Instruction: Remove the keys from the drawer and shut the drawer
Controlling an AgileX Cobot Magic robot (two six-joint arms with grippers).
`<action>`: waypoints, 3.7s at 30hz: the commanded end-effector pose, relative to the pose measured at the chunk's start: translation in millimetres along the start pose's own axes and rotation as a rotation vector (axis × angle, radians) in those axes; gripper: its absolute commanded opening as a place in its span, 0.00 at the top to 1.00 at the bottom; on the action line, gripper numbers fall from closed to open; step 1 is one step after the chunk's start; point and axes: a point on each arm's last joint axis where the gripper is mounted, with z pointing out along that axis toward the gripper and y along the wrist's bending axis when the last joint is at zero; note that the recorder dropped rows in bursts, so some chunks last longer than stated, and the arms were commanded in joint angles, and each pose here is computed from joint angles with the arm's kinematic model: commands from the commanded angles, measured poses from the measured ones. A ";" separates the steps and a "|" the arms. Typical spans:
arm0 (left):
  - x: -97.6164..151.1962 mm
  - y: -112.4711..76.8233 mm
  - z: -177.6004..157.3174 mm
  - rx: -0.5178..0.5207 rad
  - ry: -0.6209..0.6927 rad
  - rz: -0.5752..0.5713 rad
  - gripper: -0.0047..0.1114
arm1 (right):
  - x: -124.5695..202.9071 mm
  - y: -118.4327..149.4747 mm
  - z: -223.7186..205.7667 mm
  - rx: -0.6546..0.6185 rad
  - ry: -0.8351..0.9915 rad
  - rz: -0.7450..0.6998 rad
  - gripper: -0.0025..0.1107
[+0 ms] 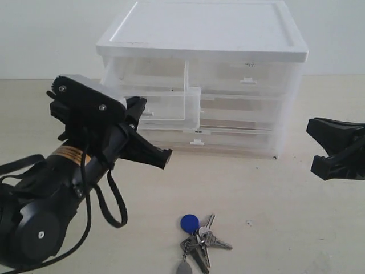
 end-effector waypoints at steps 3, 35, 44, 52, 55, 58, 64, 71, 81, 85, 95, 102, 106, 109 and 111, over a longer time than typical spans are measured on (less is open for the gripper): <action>-11.2 10.3 17.8 -0.013 -0.028 0.018 0.92 | -0.2 -0.2 1.1 -0.004 0.004 -0.004 0.98; -6.2 27.2 114.8 0.194 -0.082 0.015 0.92 | -1.3 0.4 1.1 -0.011 -0.008 -0.019 0.98; -6.7 29.8 102.2 0.211 -0.044 0.021 0.92 | -1.8 -3.0 1.0 0.027 -0.013 -0.014 0.98; -75.6 73.2 31.9 0.090 -0.158 -0.078 0.92 | -7.4 -17.0 1.5 0.171 -0.050 0.061 0.98; -95.0 133.4 31.6 -0.068 0.052 -0.229 0.92 | -33.9 -37.2 25.4 0.276 0.064 0.088 0.98; -99.1 176.2 46.6 -0.114 0.184 -0.363 0.92 | -68.1 -46.6 41.7 0.305 0.067 0.111 0.98; -71.8 207.2 119.6 -0.040 0.469 -0.431 0.92 | -132.9 -71.4 100.9 0.183 0.078 0.198 0.98; -66.3 206.3 160.0 0.079 0.441 -0.534 0.92 | -160.8 -114.8 129.2 0.140 0.148 0.312 0.98; -55.5 177.7 174.7 0.268 0.424 -0.581 0.92 | -120.4 -104.5 167.1 0.049 0.274 0.311 0.98; -58.9 152.0 173.6 0.370 0.451 -0.570 0.92 | -119.5 -90.4 173.0 0.010 0.285 0.286 0.98; -49.3 101.3 158.6 0.422 0.521 -0.545 0.92 | -118.9 -68.9 174.8 -0.130 0.318 0.295 0.98; -52.4 86.0 117.8 0.393 0.501 -0.481 0.92 | -120.5 -50.4 175.2 -0.230 0.337 0.291 0.98; -51.0 81.6 103.0 0.396 0.479 -0.504 0.92 | -128.1 -30.5 169.0 -0.256 0.325 0.257 0.98; -50.6 84.2 92.5 0.375 0.468 -0.478 0.92 | -126.3 -26.0 153.5 -0.185 0.314 0.244 0.98; -53.1 86.3 84.7 0.363 0.458 -0.468 0.92 | -121.8 -23.2 140.0 -0.156 0.317 0.224 0.98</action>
